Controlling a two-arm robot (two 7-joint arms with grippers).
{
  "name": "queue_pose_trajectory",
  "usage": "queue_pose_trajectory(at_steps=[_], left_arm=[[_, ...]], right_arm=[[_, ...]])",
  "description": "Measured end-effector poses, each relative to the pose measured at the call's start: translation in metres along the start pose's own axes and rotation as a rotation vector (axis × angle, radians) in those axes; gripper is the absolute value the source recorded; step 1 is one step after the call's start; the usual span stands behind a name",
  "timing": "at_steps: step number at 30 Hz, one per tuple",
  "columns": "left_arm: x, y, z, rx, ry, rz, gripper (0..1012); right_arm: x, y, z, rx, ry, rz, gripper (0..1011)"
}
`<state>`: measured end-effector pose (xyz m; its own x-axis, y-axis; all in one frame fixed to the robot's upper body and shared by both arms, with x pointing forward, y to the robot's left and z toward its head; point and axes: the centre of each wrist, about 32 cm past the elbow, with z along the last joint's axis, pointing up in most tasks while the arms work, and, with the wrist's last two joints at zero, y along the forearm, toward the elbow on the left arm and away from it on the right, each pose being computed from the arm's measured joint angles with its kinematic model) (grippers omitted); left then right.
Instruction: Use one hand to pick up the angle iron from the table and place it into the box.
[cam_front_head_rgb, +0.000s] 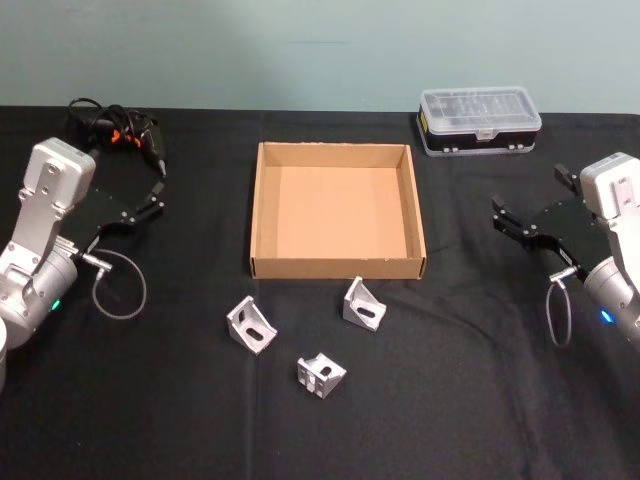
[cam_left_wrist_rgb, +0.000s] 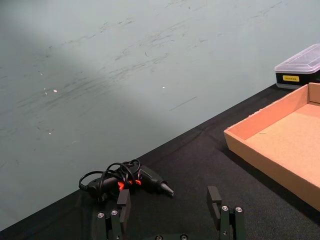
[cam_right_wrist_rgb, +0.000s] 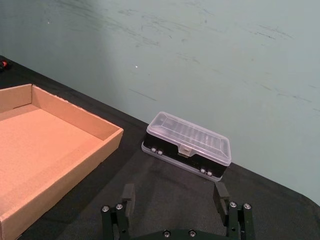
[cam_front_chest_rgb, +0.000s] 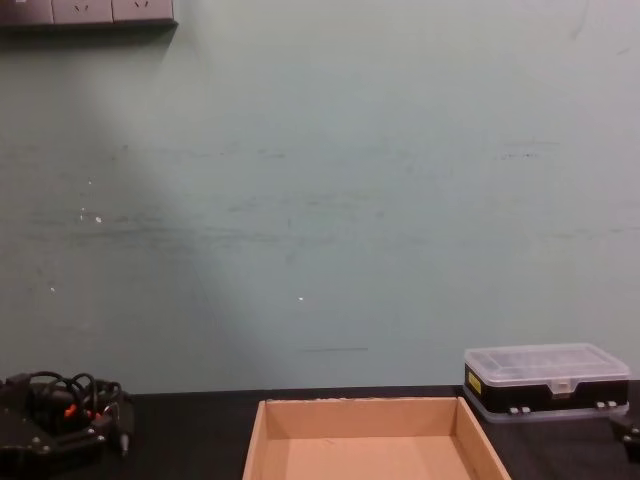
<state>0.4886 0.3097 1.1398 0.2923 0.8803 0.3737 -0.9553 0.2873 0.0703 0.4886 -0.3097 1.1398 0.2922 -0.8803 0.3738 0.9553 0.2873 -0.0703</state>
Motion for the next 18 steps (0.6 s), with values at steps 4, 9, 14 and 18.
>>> queue_pose_trajectory(at_steps=[4,9,14,18], left_arm=[[0.0000,0.0000,0.0000,0.000,0.000,0.000,1000],[0.0000,0.0000,0.0000,0.000,0.000,0.000,1000],[0.0000,0.0000,0.0000,0.000,0.000,0.000,1000],[0.0000,0.0000,0.0000,0.000,0.000,0.000,1000]], right_arm=[[0.0000,0.0000,0.0000,0.000,0.000,0.000,1003],[0.0000,0.0000,0.0000,0.000,0.000,0.000,1003],[0.0000,0.0000,0.0000,0.000,0.000,0.000,1003],[0.0000,0.0000,0.0000,0.000,0.000,0.000,1003]])
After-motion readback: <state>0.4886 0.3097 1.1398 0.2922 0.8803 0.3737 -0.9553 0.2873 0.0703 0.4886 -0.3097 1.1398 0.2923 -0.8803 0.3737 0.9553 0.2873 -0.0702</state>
